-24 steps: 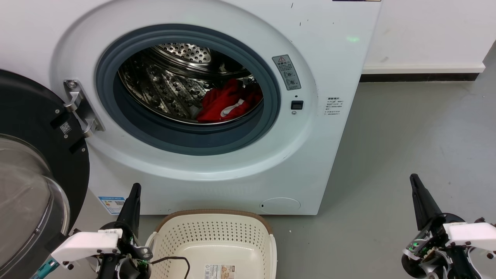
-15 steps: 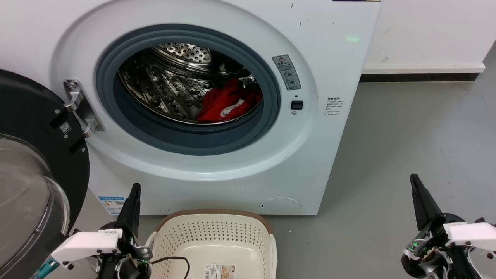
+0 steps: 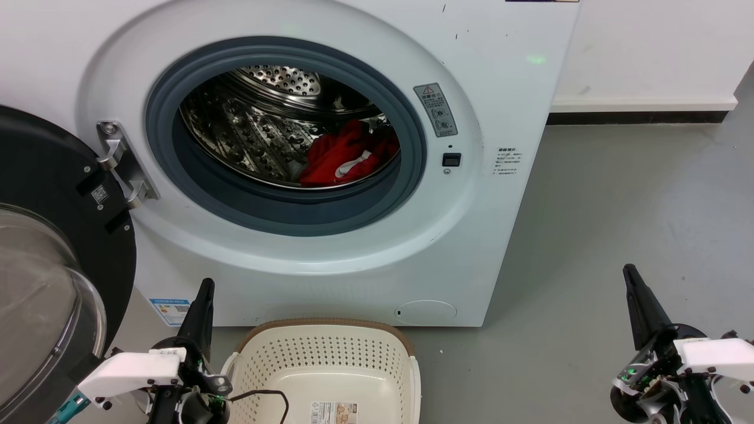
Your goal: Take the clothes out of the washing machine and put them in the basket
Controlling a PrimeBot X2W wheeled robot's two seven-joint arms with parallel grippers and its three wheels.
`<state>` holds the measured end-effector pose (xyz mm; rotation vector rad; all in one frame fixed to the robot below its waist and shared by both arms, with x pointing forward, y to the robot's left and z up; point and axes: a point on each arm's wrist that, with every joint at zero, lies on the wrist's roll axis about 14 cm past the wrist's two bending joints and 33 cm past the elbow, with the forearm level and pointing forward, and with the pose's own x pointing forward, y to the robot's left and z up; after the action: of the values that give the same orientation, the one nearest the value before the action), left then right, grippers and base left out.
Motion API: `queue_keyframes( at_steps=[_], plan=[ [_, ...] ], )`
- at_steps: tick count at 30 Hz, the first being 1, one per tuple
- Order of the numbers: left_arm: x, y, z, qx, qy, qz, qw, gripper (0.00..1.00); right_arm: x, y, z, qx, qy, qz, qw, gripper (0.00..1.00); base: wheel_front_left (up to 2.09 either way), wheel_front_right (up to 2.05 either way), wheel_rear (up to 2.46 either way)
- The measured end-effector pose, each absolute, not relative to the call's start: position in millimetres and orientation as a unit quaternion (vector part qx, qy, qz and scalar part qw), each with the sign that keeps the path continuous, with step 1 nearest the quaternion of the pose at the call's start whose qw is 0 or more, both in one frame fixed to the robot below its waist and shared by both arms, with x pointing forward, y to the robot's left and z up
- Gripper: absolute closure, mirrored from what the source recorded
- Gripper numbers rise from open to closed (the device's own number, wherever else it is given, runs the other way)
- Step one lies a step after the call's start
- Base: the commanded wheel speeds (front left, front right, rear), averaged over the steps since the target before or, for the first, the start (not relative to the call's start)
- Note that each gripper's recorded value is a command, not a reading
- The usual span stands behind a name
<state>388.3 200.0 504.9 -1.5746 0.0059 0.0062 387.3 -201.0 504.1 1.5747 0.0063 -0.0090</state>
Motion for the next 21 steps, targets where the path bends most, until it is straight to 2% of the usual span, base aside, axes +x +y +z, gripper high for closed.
queue_keyframes(
  at_steps=[4,5,13,21],
  plan=[
    [388,200,503,-0.709,0.004,0.004,0.706,1.0,387,-201,503,0.709,0.004,-0.006,0.705,1.0,0.0,0.0,0.0],
    [386,200,499,-0.709,0.009,0.009,0.705,0.0,385,-201,498,0.709,0.009,-0.01,0.705,0.0,0.0,0.0,0.0],
    [377,192,479,-0.704,0.033,0.027,0.709,0.0,375,-201,481,0.706,0.021,-0.034,0.707,0.0,0.0,0.0,0.0],
    [380,185,488,-0.675,0.025,0.016,0.737,0.0,375,-201,487,0.688,0.01,-0.034,0.725,0.0,0.0,0.0,0.0]
  ],
)
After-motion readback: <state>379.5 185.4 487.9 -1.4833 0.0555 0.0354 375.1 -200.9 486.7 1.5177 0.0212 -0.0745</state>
